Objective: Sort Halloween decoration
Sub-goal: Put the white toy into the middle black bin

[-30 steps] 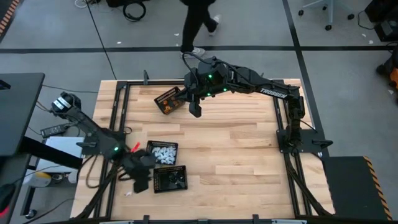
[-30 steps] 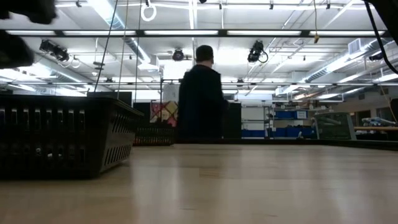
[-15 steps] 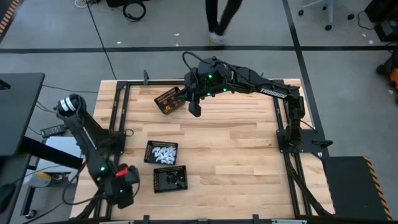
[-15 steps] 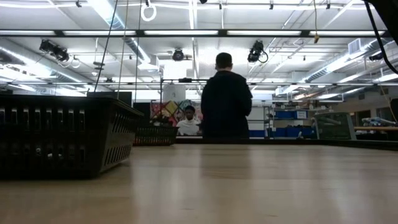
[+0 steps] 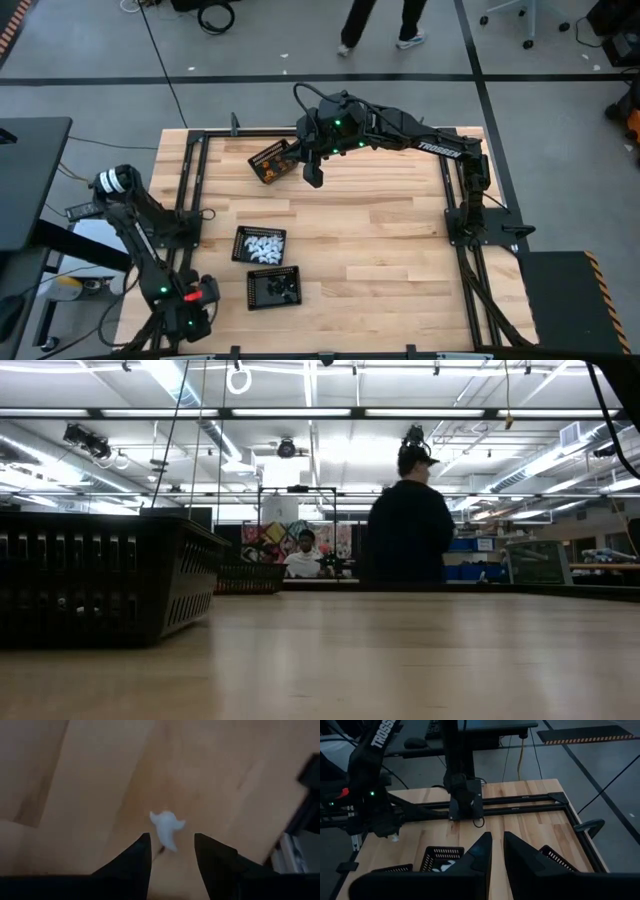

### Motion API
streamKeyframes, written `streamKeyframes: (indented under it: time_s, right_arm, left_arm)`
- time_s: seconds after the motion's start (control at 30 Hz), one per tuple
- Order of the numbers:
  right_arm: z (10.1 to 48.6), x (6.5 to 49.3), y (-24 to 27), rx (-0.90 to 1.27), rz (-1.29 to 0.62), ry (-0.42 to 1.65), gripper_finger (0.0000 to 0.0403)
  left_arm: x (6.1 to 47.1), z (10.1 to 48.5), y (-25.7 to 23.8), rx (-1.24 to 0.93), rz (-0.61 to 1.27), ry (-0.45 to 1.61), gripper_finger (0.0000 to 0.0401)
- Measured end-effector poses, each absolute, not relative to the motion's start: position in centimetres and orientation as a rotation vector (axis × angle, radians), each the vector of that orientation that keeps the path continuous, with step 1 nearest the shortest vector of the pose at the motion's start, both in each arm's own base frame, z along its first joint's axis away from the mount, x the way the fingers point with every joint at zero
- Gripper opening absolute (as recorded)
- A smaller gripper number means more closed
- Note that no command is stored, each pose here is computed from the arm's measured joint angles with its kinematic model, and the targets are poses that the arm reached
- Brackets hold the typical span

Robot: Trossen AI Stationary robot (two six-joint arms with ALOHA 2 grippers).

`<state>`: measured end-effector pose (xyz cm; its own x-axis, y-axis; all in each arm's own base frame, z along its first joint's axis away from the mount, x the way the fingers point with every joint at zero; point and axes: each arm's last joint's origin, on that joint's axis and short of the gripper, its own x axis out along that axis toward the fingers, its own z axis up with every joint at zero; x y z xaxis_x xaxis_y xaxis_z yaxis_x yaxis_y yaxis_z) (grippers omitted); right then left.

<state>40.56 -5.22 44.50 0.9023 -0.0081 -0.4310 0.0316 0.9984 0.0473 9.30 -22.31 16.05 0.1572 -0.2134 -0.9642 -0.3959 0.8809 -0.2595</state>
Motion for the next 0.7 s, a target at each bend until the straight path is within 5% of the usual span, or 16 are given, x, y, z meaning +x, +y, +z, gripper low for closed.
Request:
streamKeyframes:
  time_s: [0.7]
  right_arm:
    - [44.5, 40.6, -5.2, 0.054, -0.022, 0.446, 0.0054]
  left_arm:
    - [10.3, 13.7, -22.6, -0.484, 0.245, 1.474, 0.0133]
